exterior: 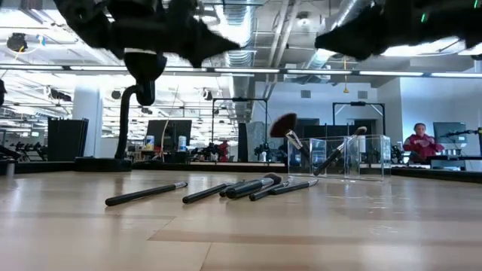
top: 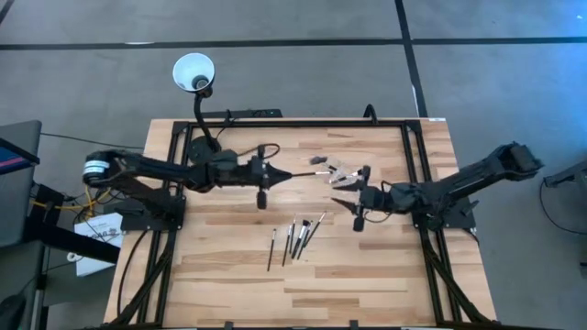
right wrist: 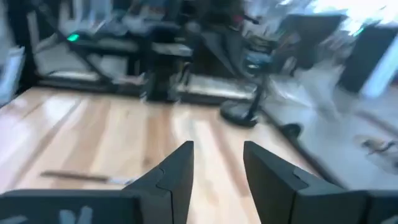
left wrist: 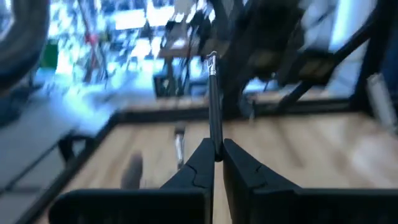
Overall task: Sort items
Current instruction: Put the eyeshadow brush into the right side of the transparent organizer
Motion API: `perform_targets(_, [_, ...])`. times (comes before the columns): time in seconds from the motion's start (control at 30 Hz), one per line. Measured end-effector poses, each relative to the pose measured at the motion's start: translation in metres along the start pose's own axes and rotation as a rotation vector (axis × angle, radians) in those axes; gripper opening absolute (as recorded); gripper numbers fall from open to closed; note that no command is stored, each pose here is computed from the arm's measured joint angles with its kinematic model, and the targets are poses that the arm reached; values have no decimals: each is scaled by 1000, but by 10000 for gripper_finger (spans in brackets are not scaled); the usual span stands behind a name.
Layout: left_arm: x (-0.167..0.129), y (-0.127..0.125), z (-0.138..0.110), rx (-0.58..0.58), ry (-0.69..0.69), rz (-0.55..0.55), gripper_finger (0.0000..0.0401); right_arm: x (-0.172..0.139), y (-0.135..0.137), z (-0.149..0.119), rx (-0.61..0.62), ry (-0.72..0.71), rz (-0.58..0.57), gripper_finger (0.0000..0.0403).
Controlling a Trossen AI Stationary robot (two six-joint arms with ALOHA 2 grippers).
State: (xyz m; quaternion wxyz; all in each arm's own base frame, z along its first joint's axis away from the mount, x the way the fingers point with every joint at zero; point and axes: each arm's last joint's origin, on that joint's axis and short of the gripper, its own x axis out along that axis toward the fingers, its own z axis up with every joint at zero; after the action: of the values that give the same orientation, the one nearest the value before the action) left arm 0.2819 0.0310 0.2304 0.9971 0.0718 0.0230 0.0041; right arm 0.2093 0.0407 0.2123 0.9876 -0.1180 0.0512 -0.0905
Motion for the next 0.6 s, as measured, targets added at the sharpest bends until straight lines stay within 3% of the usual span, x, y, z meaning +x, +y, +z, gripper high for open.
perform_targets(0.1, [-8,0,15,13,-73,-49,12,4,-1,-17,-11,-88,1,127])
perform_targets(0.23, [-10,-5,22,26,-138,-158,13,15,-7,-13,-20,-266,8,122])
perform_targets(0.33, [-6,-6,16,23,-123,-176,12,25,-10,-8,-27,-363,17,119])
perform_targets(0.6, [-1,-6,10,12,-111,-178,12,55,-6,-1,-52,-406,58,118])
